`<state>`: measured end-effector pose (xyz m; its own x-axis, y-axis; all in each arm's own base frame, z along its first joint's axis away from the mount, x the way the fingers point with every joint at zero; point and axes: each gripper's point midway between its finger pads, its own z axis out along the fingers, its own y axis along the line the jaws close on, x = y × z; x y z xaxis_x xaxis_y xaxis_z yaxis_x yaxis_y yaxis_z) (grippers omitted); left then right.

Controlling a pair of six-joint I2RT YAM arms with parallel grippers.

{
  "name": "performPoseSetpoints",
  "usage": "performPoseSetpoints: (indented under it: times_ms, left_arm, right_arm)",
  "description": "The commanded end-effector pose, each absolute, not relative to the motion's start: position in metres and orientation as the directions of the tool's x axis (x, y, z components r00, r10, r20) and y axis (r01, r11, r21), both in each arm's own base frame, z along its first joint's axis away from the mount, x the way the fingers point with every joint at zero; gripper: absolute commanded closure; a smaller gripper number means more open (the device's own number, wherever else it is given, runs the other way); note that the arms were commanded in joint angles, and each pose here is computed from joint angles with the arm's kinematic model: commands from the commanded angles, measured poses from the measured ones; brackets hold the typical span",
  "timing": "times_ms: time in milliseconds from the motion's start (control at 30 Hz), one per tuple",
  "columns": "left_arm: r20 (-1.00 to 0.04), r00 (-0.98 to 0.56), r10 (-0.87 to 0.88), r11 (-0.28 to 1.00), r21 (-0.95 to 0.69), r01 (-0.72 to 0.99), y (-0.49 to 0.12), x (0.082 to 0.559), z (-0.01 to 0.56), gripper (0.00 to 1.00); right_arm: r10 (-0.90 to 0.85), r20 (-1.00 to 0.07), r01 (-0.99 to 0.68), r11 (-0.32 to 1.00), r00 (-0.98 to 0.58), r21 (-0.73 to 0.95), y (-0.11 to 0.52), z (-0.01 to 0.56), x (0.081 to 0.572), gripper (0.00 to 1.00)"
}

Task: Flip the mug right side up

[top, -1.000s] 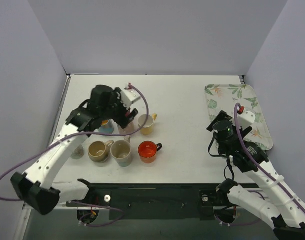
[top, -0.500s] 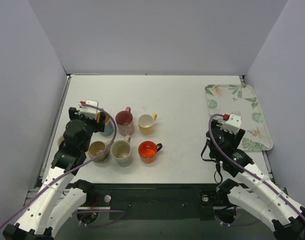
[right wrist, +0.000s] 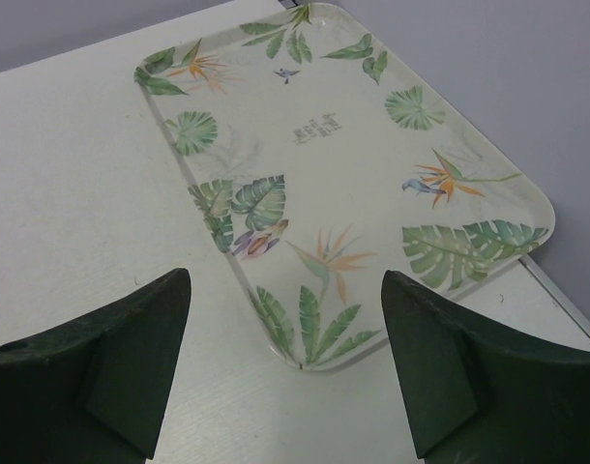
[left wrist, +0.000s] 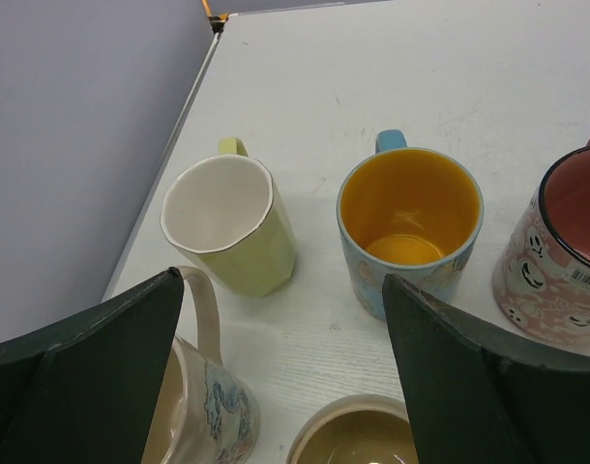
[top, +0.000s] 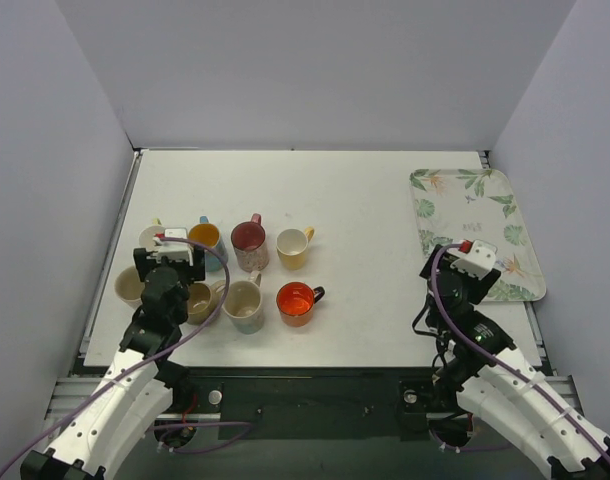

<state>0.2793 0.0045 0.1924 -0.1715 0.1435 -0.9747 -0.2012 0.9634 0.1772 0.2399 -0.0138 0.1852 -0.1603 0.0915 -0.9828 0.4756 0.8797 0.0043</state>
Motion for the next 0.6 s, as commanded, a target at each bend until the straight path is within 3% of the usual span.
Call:
performPoseSetpoints:
  times_ms: [0, 567]
  left_arm:
    - [-0.994, -0.067, 0.086, 0.968, 0.099, -0.229, 0.004, 0.285, 0.214, 0.05]
    - [-0.99, -0.096, 0.108, 0.978, 0.123, -0.171, -0.007, 0.287, 0.204, 0.06]
  right_arm:
    - [0.075, -0.985, 0.527, 0.85, -0.155, -0.018, -0.021, 0.183, 0.24, 0.25]
    - [0.065, -0.98, 0.525, 0.85, -0.187, -0.044, -0.019, 0.17, 0.243, 0.25]
